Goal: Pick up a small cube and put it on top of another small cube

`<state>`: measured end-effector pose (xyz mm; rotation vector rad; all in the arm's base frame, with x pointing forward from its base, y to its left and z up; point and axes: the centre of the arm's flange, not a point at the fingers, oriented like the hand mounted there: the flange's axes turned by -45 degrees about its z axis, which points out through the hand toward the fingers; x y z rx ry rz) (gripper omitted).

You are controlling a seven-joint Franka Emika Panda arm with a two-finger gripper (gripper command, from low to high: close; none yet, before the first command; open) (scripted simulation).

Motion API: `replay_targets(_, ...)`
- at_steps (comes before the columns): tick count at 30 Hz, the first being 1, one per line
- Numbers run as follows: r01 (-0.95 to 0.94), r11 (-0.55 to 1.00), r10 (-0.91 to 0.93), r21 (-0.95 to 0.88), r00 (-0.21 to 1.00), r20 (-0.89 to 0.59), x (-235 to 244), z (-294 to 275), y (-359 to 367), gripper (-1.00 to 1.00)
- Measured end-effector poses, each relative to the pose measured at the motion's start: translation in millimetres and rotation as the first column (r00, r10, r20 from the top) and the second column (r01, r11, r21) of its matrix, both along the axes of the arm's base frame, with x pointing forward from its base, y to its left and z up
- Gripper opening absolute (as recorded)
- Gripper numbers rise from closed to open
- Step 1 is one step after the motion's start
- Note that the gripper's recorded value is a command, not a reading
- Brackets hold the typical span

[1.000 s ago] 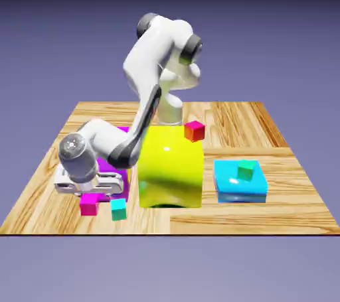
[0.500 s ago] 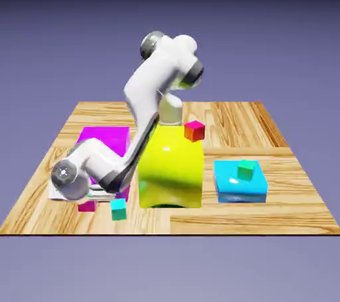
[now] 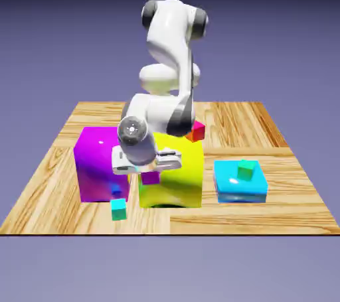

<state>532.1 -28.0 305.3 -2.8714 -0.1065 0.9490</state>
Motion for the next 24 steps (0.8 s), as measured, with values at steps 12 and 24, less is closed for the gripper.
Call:
replay_targets(12,-0.227,0.971,0.226,-0.070,0.974,-0.024,-112.8,110.6,123.2,-1.00)
replay_targets(24,-0.257,0.957,0.257,-0.132,0.966,-0.022,-168.7,68.1,129.6,1.00)
